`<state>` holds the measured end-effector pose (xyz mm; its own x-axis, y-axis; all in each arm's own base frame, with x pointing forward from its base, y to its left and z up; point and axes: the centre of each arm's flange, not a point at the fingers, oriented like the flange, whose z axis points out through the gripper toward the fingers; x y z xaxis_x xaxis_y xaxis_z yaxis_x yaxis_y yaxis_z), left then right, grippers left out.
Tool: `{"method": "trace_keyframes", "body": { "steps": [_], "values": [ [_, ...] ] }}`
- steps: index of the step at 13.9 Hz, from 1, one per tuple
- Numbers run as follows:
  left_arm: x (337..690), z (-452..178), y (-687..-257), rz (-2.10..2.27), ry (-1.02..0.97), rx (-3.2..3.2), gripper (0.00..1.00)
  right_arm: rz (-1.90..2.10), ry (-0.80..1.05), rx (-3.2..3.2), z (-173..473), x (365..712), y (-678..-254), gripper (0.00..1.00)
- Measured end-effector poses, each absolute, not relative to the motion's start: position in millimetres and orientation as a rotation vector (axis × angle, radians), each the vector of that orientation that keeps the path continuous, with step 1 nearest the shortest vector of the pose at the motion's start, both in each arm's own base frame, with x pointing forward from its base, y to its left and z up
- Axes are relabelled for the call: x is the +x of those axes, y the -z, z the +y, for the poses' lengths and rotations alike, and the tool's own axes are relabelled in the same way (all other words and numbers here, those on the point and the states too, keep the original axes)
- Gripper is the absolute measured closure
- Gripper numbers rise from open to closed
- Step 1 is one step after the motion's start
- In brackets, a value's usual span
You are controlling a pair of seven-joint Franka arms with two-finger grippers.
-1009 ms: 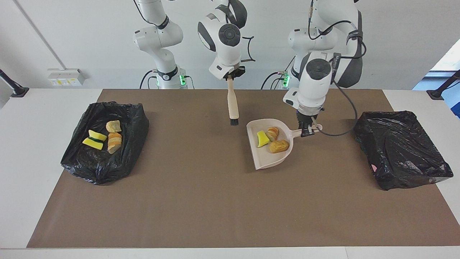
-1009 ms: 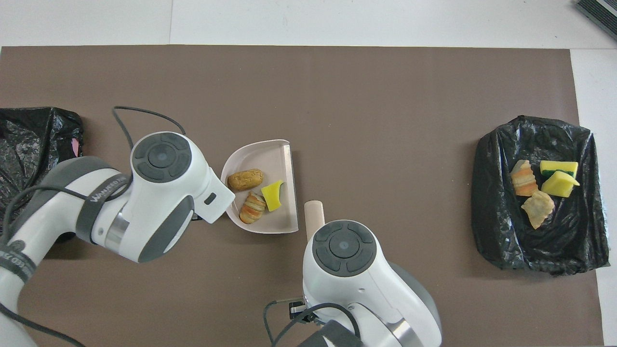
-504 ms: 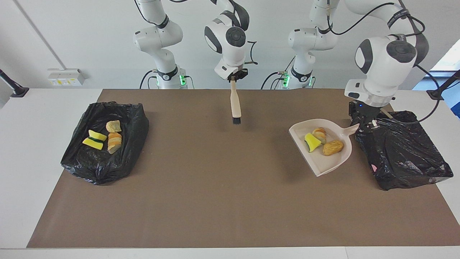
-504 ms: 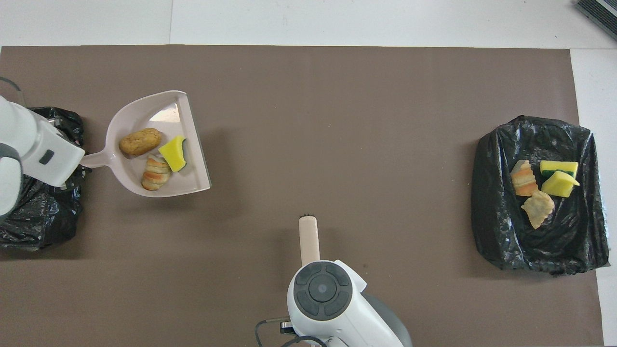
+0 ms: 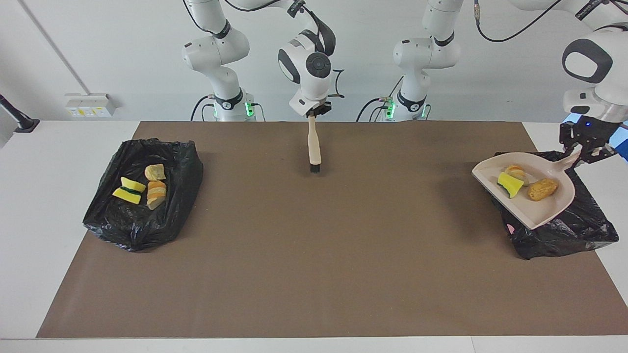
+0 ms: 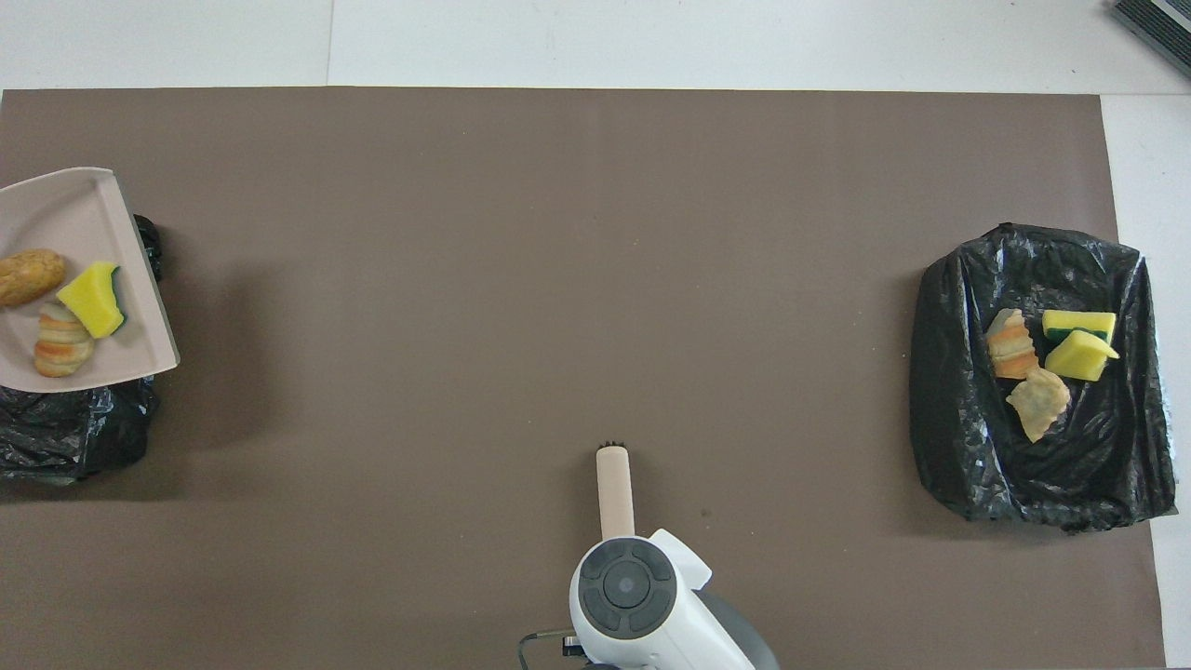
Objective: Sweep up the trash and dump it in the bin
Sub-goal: 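Tip the dustpan into the black bag with the left gripper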
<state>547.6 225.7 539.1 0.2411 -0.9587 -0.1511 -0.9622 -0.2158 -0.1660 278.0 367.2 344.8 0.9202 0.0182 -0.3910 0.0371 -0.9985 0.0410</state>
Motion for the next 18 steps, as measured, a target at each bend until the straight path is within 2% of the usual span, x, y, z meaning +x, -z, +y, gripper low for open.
{"method": "trace_keyframes", "body": {
  "steps": [3, 5, 8, 14, 18],
  "values": [
    [541, 279, -552, 1.818, -0.171, -2.153, 0.68, 0.030, 0.624, 3.044, 370, 269, -337, 0.73],
    [549, 293, -554, 1.833, -0.294, -2.060, 0.68, -0.014, 0.638, 3.083, 373, 270, -337, 0.73],
    [570, 295, -549, 1.845, -0.472, -1.886, 0.68, -0.033, 0.646, 3.091, 372, 269, -333, 0.73],
    [587, 280, -550, 1.871, -0.812, -1.551, 0.68, 0.011, 0.660, 3.086, 370, 267, -328, 0.73],
    [596, 271, -574, 1.829, -0.866, -1.455, 0.68, 0.008, 0.679, 3.074, 370, 267, -321, 0.73]
  ]
}}
